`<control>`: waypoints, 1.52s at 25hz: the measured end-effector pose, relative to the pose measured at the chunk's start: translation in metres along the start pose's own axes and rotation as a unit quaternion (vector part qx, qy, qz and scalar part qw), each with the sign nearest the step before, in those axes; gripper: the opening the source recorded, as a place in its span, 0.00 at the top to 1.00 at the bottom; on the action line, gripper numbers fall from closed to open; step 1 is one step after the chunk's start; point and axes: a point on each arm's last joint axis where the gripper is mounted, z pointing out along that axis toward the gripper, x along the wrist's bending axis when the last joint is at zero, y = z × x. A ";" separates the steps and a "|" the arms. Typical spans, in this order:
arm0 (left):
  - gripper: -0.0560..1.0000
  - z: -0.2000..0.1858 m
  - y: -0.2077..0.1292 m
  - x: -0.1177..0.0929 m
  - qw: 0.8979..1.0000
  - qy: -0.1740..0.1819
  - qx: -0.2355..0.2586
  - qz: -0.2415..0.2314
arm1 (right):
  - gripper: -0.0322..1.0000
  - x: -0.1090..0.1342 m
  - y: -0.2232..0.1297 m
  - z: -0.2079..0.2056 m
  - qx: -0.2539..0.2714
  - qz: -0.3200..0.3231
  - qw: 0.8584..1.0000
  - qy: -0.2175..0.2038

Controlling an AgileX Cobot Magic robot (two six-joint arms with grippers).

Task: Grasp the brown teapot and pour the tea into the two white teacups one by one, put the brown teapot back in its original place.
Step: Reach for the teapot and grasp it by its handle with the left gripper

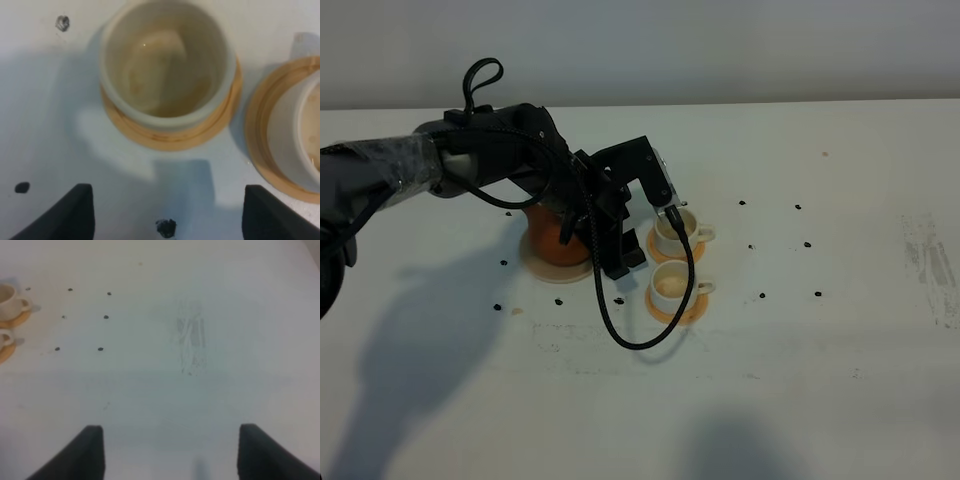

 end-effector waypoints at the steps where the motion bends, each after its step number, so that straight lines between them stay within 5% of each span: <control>1: 0.38 -0.003 0.002 0.001 1.000 0.002 -0.002 0.001 | 0.44 0.000 0.000 0.000 0.000 0.000 1.000 0.000; 7: 0.38 -0.023 0.012 0.002 1.000 0.008 -0.019 -0.005 | 0.44 0.000 0.000 0.000 0.000 0.000 1.000 0.000; 19: 0.38 -0.047 0.040 -0.024 0.994 -0.016 -0.013 -0.106 | 0.44 0.000 0.000 0.000 0.000 0.000 1.000 0.000; 27: 0.38 -0.101 0.069 -0.037 0.995 0.010 -0.060 -0.085 | 0.44 0.000 0.000 0.000 0.000 0.000 1.000 0.000; 32: 0.38 -0.139 0.056 -0.056 0.994 0.034 -0.074 -0.079 | 0.44 0.000 0.000 0.000 0.000 0.000 1.000 0.000; 38: 0.38 -0.136 0.024 -0.061 0.980 0.047 -0.054 -0.186 | 0.44 0.000 0.000 0.000 0.000 0.000 1.000 0.000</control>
